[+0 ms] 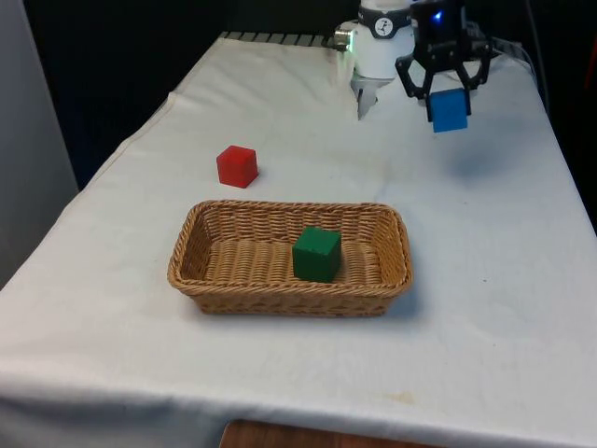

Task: Pick up exactly two blocks and place them into the basket.

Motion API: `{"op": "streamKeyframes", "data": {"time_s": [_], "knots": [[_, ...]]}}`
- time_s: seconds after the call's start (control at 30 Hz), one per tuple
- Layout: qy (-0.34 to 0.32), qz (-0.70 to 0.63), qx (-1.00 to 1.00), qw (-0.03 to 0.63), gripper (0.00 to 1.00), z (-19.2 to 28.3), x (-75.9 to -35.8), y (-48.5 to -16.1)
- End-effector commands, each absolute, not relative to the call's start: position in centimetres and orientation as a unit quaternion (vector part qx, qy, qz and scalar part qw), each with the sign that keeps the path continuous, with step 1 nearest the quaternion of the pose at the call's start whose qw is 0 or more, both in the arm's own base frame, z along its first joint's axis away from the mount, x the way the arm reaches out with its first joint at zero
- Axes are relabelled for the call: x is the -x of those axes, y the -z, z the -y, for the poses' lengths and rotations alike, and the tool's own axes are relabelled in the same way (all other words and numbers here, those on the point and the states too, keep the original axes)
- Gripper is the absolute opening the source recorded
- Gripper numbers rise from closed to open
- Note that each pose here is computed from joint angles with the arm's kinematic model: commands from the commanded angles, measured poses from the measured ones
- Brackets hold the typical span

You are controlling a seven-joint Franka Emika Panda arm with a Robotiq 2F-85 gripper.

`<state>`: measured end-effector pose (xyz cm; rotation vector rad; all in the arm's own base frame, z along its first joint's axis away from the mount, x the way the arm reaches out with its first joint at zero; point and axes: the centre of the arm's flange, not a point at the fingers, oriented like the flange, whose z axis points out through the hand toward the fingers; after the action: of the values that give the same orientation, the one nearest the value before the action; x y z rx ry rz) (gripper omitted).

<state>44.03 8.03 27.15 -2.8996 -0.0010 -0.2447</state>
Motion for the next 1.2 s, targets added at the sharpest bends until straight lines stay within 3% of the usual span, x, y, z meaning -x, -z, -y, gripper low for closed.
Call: {"op": "streamKeyframes", "data": {"time_s": [0.0, 1.17], "knots": [[0.078, -0.002, 0.991, 0.106, 0.00, -7.4, -44.4, -27.0], [0.107, -0.018, 0.992, 0.066, 0.00, -4.1, -46.4, -28.5]]}}
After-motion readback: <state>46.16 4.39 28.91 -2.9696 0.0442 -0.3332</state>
